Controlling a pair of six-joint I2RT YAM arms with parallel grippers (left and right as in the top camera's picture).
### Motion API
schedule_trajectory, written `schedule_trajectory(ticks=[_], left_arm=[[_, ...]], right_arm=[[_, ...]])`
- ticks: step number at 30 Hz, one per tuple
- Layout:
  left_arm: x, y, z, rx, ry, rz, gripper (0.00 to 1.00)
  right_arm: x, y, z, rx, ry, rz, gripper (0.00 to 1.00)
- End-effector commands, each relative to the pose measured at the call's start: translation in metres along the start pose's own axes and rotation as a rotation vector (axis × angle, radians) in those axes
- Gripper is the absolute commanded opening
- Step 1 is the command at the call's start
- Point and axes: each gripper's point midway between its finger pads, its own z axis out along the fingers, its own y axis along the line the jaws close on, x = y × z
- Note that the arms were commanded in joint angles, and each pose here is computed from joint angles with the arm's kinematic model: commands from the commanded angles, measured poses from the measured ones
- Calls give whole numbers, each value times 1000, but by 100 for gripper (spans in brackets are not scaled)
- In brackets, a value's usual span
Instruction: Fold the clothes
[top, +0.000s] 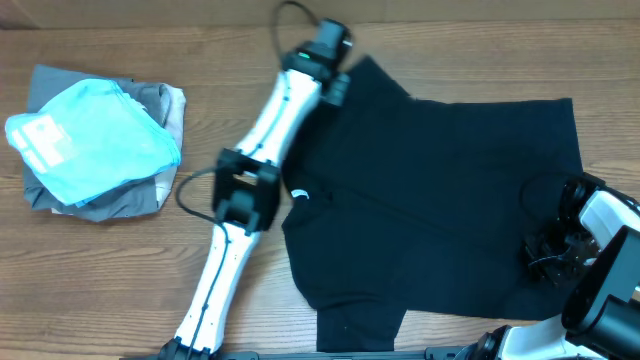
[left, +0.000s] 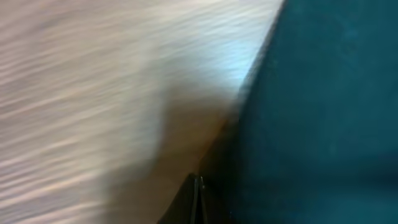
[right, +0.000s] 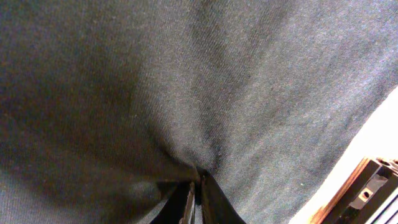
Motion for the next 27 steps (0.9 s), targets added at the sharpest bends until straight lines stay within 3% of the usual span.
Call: schedule_trajectory(ticks=[1, 8, 13, 16, 19, 21, 27], left_arm=[[4, 56, 3, -65, 26, -105, 4], [-7, 102, -30, -135, 10, -161, 4], [-34, 101, -84, -77, -73, -117, 13], [-49, 97, -132, -73, -133, -75, 24], [-56, 93, -189, -73, -181, -24, 42], [-56, 91, -233, -72, -211, -2, 64], [-38, 68, -333, 61, -271, 13, 85]], right_arm=[[2, -6, 13, 36, 21, 11, 8], [6, 1, 13, -1, 45, -20, 16], [6, 23, -3, -124, 70, -107, 23], [4, 40, -28, -254, 55, -151, 31], [2, 59, -67, -426, 7, -209, 41], [2, 67, -98, -544, -44, -245, 49], [6, 61, -179, -755, -252, -343, 72]])
